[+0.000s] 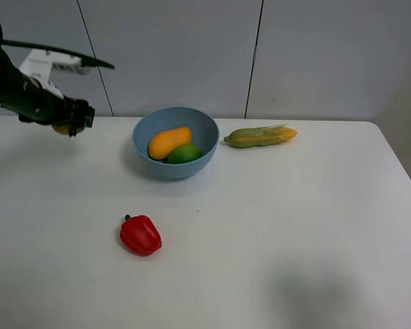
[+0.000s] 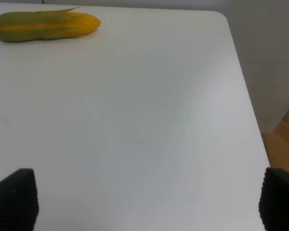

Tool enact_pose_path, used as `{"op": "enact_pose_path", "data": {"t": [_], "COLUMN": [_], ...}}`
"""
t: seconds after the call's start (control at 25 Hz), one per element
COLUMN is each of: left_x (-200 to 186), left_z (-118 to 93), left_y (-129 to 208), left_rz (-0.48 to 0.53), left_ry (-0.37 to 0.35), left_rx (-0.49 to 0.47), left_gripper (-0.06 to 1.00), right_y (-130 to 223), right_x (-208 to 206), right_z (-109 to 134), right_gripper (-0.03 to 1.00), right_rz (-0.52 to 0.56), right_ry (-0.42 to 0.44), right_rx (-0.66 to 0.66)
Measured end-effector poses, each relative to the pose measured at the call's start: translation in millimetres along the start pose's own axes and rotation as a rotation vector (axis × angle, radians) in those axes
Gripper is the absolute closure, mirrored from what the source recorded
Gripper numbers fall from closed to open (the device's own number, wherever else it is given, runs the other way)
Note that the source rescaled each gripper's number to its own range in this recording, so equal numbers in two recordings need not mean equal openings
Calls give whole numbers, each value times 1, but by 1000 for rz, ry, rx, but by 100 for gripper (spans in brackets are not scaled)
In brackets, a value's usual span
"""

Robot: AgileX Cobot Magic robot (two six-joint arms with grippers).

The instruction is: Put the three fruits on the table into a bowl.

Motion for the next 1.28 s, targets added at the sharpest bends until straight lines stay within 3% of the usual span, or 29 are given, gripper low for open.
{"op": "enact_pose_path", "data": {"t": [0.12,0.28,0.48,0.64,0.84,0.88,0.92,1.0,1.04,1.12,1.28], "left_x": [-16,-6,34,64,80,80,80,79,78,71,28], "left_z": [-22,-69,-127,-152,-159,-159,-159,-159,-159,-157,-148], "left_y": [-39,-65,-59,-40,-28,-29,-30,-31,-32,-37,-64], "left_rz": [-70,-97,-39,24,62,61,54,44,40,21,-89], "left_ry": [45,127,216,249,262,262,261,259,258,256,242], "left_rx": [42,124,209,248,312,312,311,311,310,306,294], "left_gripper": [93,93,93,93,92,77,51,10,2,-4,-6], "right_y": [0,0,0,0,0,0,0,0,0,0,0], "right_x": [0,0,0,0,0,0,0,0,0,0,0], "right_z": [0,0,0,0,0,0,0,0,0,0,0], "right_gripper": [15,15,15,15,15,15,15,15,15,15,15], "right_rz": [0,0,0,0,0,0,0,0,0,0,0], "right_ry": [0,0,0,0,0,0,0,0,0,0,0], "right_rx": [0,0,0,0,0,0,0,0,0,0,0]}}
Point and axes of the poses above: a point on each arm's last joint axis where the gripper is mounted, x pointing out along that axis toward the gripper, z along the wrist's bending axis when the last joint is at zero, y = z × x, the point moved 1 cm from there along x, pointing out along that axis toward the gripper, and after that the axes turned 12 degrees about x, right-handed, at the moved point
